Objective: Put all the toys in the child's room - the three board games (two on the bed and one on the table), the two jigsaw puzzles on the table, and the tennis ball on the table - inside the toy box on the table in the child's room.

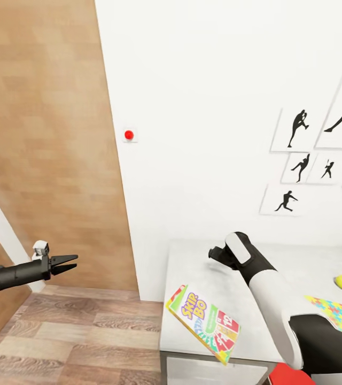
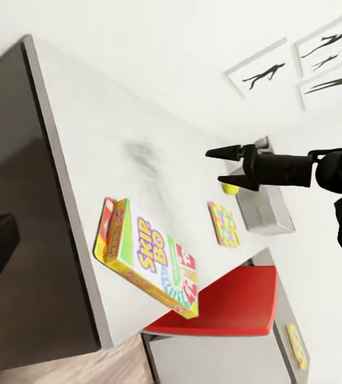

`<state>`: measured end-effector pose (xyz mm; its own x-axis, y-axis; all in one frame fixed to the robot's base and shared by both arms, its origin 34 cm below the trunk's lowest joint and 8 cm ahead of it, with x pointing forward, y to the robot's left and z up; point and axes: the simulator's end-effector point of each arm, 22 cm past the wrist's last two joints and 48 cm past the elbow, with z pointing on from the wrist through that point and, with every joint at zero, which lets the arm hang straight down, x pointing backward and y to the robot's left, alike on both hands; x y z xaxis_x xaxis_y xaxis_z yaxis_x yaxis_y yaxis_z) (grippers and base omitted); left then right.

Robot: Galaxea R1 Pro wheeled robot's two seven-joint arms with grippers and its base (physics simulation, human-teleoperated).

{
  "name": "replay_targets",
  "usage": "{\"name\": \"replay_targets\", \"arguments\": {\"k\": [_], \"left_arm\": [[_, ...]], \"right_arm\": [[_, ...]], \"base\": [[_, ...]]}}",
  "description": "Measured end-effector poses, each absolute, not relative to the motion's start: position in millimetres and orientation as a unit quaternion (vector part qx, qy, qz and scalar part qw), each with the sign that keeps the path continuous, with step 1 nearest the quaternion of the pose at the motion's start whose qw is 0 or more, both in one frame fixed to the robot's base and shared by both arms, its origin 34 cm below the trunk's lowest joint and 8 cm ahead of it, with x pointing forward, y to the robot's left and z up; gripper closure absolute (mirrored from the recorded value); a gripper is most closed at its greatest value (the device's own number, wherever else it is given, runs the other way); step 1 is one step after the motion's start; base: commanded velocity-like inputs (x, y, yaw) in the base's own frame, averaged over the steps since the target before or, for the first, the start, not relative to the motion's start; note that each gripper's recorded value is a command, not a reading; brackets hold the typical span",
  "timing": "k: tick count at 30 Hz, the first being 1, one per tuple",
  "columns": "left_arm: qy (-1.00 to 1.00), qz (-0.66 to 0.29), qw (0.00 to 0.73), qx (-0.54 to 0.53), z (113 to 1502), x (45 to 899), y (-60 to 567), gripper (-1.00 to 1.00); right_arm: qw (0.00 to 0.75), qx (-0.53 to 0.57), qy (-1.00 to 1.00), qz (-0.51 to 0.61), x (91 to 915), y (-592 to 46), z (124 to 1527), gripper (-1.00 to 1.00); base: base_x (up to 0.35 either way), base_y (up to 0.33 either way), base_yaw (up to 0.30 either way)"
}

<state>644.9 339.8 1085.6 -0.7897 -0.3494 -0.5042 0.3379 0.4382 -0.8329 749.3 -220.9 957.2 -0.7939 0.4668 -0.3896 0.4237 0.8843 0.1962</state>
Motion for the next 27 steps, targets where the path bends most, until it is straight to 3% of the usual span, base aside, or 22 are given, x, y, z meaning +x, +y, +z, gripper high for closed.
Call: {"name": "replay_targets", "arguments": {"k": [27], "left_arm": [[0.789, -0.526, 0.316, -0.011, 1073, 646, 344, -1.0]], "right_arm": [[0.206, 0.243, 0.947, 0.041, 747, -234, 939, -1.0]], "base": [[0.0, 0.016, 0.0]]}}
